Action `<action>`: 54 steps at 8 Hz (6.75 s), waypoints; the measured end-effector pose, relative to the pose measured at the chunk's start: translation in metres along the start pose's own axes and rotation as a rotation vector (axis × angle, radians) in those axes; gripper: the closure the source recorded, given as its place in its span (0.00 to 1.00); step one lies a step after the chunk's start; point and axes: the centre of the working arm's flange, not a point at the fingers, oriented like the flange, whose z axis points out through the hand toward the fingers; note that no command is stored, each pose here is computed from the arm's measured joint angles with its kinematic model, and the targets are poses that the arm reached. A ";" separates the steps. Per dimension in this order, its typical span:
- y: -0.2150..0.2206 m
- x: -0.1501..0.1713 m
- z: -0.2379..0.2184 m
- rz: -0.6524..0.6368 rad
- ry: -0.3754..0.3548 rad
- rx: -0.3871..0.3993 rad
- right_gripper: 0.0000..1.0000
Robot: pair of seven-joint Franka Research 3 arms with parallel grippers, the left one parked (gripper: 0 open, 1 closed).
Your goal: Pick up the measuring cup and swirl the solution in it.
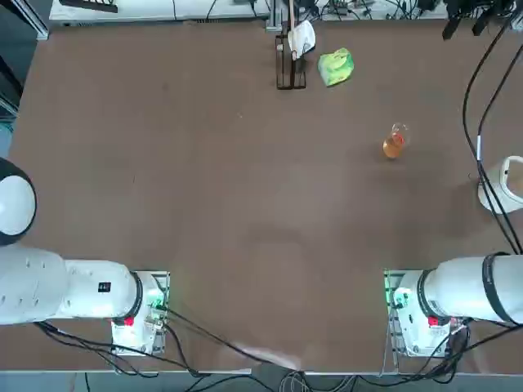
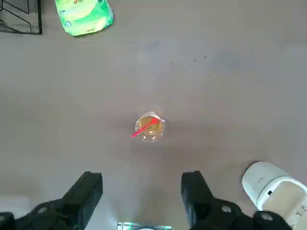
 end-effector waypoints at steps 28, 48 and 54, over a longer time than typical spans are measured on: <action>-0.154 -0.040 0.319 -0.353 -0.069 -0.448 0.16; -0.129 -0.053 0.365 -0.235 0.000 -0.492 0.46; -0.129 -0.052 0.362 -0.232 0.006 -0.492 0.59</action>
